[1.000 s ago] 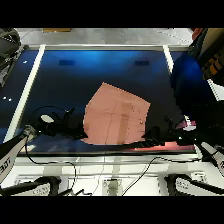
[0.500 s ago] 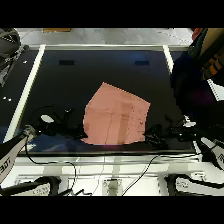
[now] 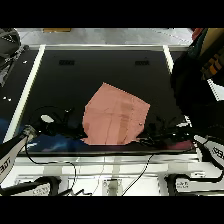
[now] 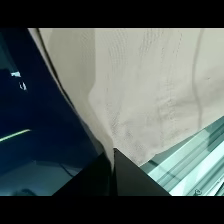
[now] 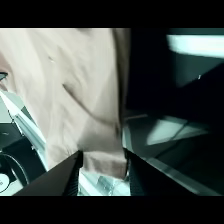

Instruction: Fold the clothes and pants, and hang the long-sleeved shirts on hangers.

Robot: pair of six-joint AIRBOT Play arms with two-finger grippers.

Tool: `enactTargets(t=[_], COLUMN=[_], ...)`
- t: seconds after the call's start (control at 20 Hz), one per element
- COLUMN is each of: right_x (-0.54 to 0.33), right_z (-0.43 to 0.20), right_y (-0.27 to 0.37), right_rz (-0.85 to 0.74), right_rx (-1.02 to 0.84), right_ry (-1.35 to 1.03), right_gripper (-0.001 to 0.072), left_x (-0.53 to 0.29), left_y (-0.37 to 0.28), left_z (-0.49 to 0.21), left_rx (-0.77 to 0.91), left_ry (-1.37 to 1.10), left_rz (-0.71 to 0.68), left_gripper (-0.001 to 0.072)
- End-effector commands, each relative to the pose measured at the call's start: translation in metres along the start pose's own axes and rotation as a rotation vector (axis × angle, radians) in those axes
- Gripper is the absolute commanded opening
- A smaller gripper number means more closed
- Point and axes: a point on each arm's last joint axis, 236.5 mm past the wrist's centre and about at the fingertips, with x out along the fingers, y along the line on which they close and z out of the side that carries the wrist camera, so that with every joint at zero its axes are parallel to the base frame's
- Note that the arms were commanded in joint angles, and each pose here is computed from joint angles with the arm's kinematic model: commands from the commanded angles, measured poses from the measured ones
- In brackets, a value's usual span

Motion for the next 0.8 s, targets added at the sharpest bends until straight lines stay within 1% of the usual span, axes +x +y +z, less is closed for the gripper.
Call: enactTargets(t=[0.0, 0.05, 0.2, 0.25, 0.3, 0.55, 0.75], right_x=[0.004, 0.004, 0.003, 0.002, 0.0, -0.026, -0.06], right_z=[0.018, 0.02, 0.023, 0.022, 0.021, 0.032, 0.046], right_y=[0.019, 0.022, 0.026, 0.028, 0.033, 0.08, 0.107], right_rz=[0.066, 0.077, 0.09, 0.093, 0.103, 0.155, 0.045], right_rx=[-0.078, -0.091, -0.101, -0.114, -0.136, -0.309, -0.443], right_ry=[-0.076, -0.088, -0.1, -0.1, -0.096, -0.101, -0.15], right_gripper=[0.0272, 0.0255, 0.0245, 0.0138, 0.0015, 0.0013, 0.0013], left_x=[0.0, 0.0, 0.0, 0.0, 0.0, -0.004, -0.038], left_y=[0.0, 0.0, 0.0, 0.0, 0.0, -0.005, -0.03], left_z=[0.0, 0.0, 0.0, 0.0, 0.0, 0.007, 0.048], left_rx=[0.001, 0.001, 0.001, 0.0, 0.001, 0.016, 0.127], left_ry=[0.0, -0.001, 0.0, 0.0, -0.001, -0.013, -0.137], left_rz=[0.0, 0.0, 0.0, 0.0, 0.0, -0.005, 0.009], left_gripper=[0.0006, 0.0006, 0.0006, 0.0006, 0.0006, 0.0005, 0.0004])
